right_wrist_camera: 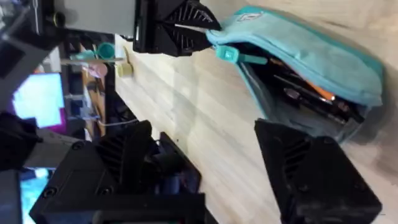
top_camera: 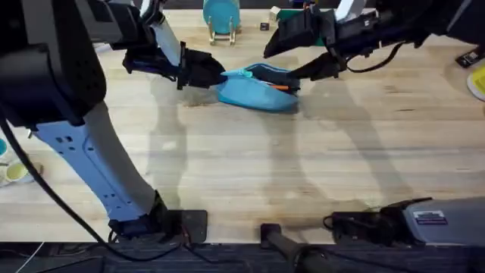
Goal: Unzip the bag, pick up the pens from the table one at a time and place them inside, then zip the bag closed.
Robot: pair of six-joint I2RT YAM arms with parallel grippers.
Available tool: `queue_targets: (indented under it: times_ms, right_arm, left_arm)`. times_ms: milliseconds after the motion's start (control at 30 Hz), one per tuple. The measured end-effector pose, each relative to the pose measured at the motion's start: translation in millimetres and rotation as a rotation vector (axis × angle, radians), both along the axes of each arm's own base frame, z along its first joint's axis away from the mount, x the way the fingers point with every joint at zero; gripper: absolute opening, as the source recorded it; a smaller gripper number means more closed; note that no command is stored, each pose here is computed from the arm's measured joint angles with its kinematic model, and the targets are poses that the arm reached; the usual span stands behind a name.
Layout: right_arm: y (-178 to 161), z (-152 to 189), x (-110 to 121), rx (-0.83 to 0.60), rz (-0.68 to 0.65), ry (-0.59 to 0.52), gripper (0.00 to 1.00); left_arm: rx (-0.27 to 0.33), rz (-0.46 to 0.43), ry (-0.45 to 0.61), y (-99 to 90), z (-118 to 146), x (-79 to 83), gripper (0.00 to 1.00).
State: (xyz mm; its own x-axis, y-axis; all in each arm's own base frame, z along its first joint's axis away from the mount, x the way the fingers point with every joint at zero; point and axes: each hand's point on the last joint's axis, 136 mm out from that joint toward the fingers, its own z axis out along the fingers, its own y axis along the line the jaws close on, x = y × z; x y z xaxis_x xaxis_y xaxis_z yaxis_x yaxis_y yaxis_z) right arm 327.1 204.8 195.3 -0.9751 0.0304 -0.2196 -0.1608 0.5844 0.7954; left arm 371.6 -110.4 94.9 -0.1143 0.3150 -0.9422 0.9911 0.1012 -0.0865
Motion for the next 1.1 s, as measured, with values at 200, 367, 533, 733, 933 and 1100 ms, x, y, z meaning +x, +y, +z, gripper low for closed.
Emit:
queue_targets:
  times_ms: [200, 367, 533, 733, 933, 1100]
  right_arm:
    - [13, 2, -3, -0.004, 0.073, -0.083, 0.996]
    - [24, 2, 3, 0.004, 0.108, -0.142, 0.996]
    - [21, -15, 14, -0.044, 0.071, -0.120, 0.996]
    - [24, -18, 22, -0.042, 0.047, -0.120, 0.996]
    - [27, -27, 29, -0.036, 0.020, -0.084, 0.996]
    - [35, -37, 33, -0.033, 0.023, -0.073, 0.996]
  left_arm:
    - [0.000, 0.000, 0.000, 0.0, 0, 0.0, 0.042]
    - [0.000, 0.000, 0.000, 0.0, 0, 0.0, 0.042]
    - [0.000, 0.000, 0.000, 0.0, 0, 0.0, 0.042]
    - [0.000, 0.000, 0.000, 0.0, 0, 0.0, 0.042]
    - [0.000, 0.000, 0.000, 0.0, 0, 0.0, 0.042]
    - [0.000, 0.000, 0.000, 0.0, 0, 0.0, 0.042]
